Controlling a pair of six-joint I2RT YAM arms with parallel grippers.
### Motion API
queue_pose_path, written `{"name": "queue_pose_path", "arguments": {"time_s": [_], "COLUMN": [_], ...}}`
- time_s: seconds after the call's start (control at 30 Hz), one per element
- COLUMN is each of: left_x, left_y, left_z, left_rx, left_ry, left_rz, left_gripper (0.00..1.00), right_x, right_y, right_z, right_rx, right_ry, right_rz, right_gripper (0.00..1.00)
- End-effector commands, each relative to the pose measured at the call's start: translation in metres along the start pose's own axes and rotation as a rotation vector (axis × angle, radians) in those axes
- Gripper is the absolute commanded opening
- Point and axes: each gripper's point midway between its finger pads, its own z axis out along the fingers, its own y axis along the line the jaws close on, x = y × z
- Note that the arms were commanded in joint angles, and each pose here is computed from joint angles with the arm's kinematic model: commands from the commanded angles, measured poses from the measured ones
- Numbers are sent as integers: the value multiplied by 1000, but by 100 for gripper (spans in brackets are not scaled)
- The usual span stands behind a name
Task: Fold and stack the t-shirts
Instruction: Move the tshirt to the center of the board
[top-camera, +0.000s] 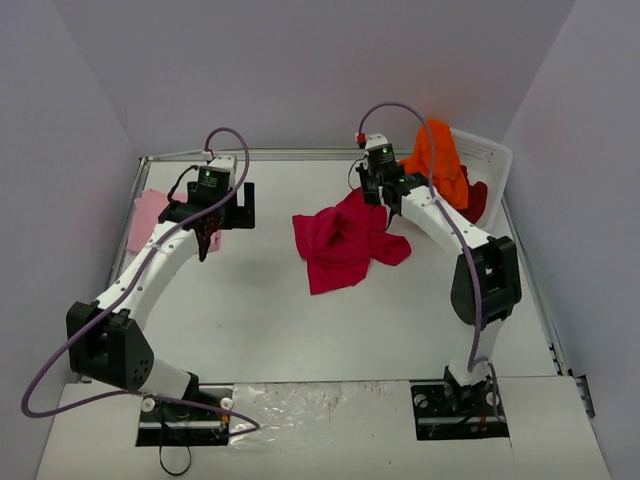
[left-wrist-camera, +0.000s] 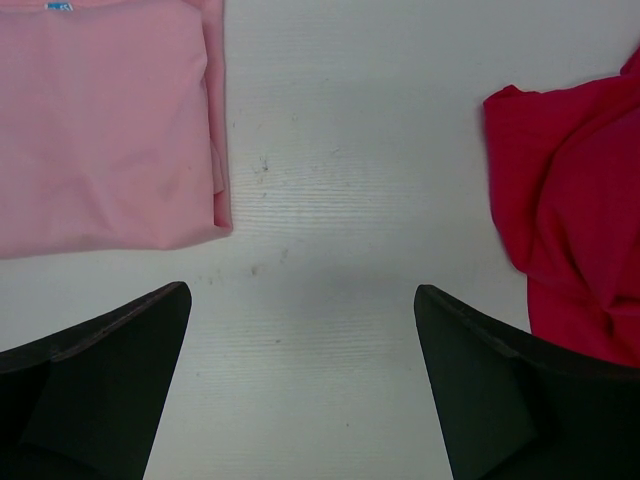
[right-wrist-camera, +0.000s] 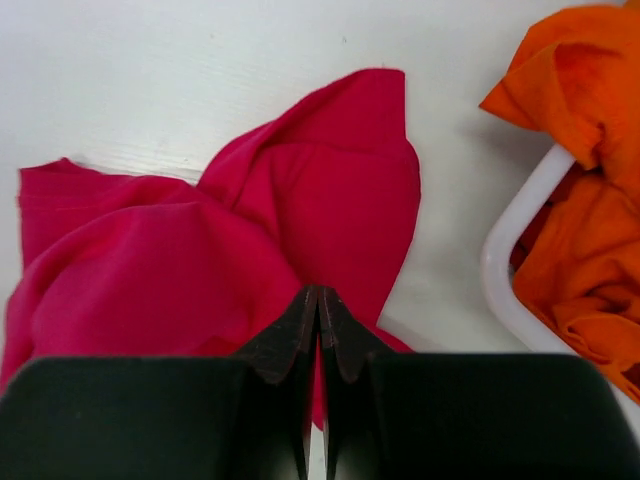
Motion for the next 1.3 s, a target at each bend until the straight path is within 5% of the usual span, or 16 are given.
{"name": "queue_pose_path", "arguments": {"time_s": [0.0, 0.6, 1.27], "left_x": [-16, -17, -14], "left_y": [-2, -1, -5], "left_z": [-12, -12, -10], "left_rx": [0, -8, -6], "left_ry": [-46, -49, -40], "left_rz": [11, 12, 26], "left_gripper": [94, 94, 94], "right_x": [-9, 29, 58], "right_y": [-4, -54, -114], "right_z": [13, 63, 59], "right_rx": [36, 198, 410], "right_ry": [-10, 98, 139], "right_rz": [37, 110, 195], "right_gripper": [0, 0, 0]}}
